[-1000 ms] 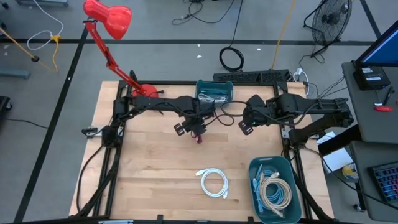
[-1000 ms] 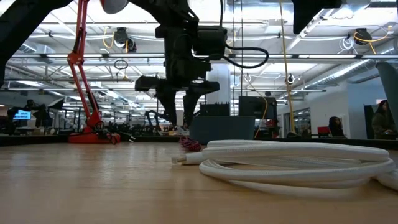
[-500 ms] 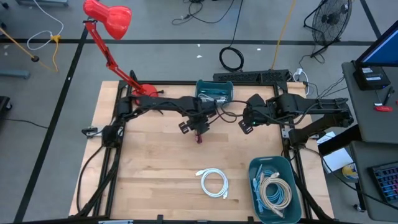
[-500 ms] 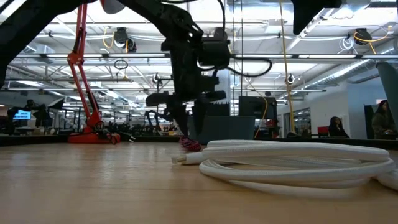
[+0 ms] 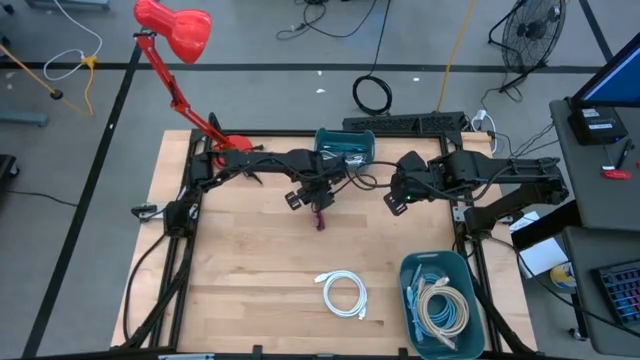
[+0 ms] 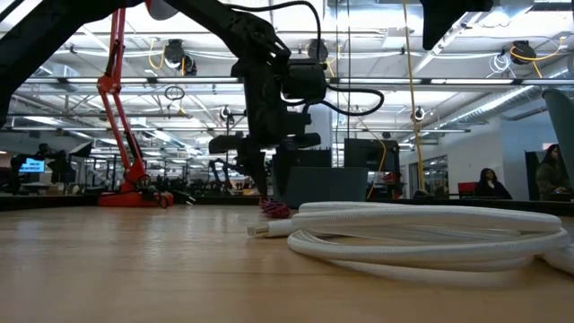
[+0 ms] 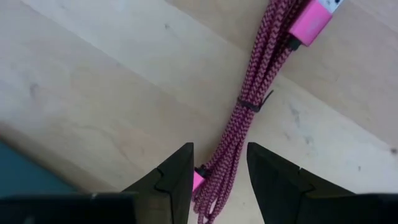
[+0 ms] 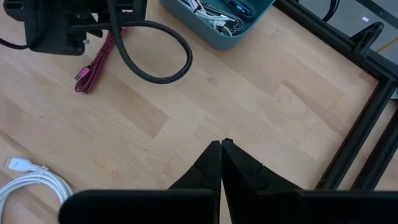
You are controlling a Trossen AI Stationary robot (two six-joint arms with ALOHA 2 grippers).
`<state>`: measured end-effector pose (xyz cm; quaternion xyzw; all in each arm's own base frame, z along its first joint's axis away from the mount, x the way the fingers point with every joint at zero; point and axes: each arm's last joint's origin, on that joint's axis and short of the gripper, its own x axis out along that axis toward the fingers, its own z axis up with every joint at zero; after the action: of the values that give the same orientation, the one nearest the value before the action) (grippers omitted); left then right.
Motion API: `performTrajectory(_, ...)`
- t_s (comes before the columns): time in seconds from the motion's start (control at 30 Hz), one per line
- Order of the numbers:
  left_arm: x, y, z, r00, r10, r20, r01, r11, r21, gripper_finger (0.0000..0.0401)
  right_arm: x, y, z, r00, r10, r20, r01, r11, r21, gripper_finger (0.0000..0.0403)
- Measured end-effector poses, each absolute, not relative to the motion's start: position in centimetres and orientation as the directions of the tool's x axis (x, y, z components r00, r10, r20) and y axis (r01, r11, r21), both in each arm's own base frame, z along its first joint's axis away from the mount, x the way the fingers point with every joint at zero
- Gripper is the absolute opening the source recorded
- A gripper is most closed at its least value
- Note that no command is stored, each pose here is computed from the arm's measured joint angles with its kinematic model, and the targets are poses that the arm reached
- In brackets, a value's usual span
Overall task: Pick & Place USB Port
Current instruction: Put the pink charger cable into the top blue bin
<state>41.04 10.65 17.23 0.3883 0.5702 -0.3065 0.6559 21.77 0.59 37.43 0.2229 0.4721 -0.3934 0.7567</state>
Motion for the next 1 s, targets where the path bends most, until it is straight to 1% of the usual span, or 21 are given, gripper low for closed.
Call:
performTrajectory(0.13, 40.9, 10.4, 16.9, 0.162, 0.015, -0.987, 0.846, 0.513, 0.147, 0.0152, 21.8, 0.6, 37.4, 0.245, -0.385, -0.890, 0.806, 0.591, -0.034, 0.0000)
performTrajectory(0.3, 40.0, 9.4, 15.0, 0.098, 0.000, -0.995, 0.863, 0.498, 0.085, 0.0152, 21.8, 0.6, 37.4, 0.245, -0.385, -0.890, 0.805, 0.592, -0.034, 0.0000)
performTrajectory(0.43, 40.1, 8.6, 14.4, 0.110, 0.035, -0.993, 0.872, 0.476, 0.113, 0.0152, 21.8, 0.6, 37.4, 0.245, -0.385, -0.890, 0.804, 0.593, -0.035, 0.0000)
performTrajectory(0.5, 40.2, 8.3, 14.4, 0.117, 0.048, -0.992, 0.866, 0.485, 0.126, 0.0152, 21.8, 0.6, 37.4, 0.245, -0.385, -0.890, 0.804, 0.594, -0.036, 0.0000)
performTrajectory(0.6, 40.4, 8.3, 14.4, 0.128, 0.080, -0.989, 0.821, 0.551, 0.150, 0.0147, 21.8, 0.6, 37.4, 0.245, -0.385, -0.890, 0.800, 0.599, -0.039, 0.0000)
performTrajectory(0.67, 40.3, 8.3, 14.4, 0.123, 0.083, -0.989, 0.777, 0.612, 0.148, 0.0127, 21.8, 0.6, 37.4, 0.245, -0.385, -0.890, 0.798, 0.601, -0.040, 0.0000)
performTrajectory(0.73, 40.1, 8.4, 14.3, 0.109, 0.070, -0.992, 0.733, 0.669, 0.127, 0.0088, 21.8, 0.6, 37.4, 0.245, -0.385, -0.890, 0.795, 0.605, -0.043, 0.0000)
performTrajectory(0.8, 40.0, 8.3, 14.3, 0.087, 0.064, -0.994, 0.689, 0.716, 0.107, 0.0037, 21.8, 0.6, 37.4, 0.245, -0.385, -0.890, 0.792, 0.608, -0.045, 0.0000)
performTrajectory(0.83, 39.9, 8.2, 14.4, 0.080, 0.058, -0.995, 0.656, 0.749, 0.096, 0.0023, 21.8, 0.6, 37.4, 0.245, -0.385, -0.890, 0.791, 0.611, -0.047, 0.0000)
performTrajectory(0.9, 39.8, 8.2, 14.4, 0.074, 0.040, -0.996, 0.559, 0.826, 0.075, 0.0019, 21.8, 0.6, 37.4, 0.243, -0.385, -0.890, 0.789, 0.613, -0.049, 0.0000)
performTrajectory(1.0, 39.8, 8.3, 15.0, 0.057, 0.050, -0.997, 0.418, 0.906, 0.069, 0.0017, 21.7, 0.6, 37.4, 0.242, -0.385, -0.891, 0.784, 0.618, -0.054, 0.0000)
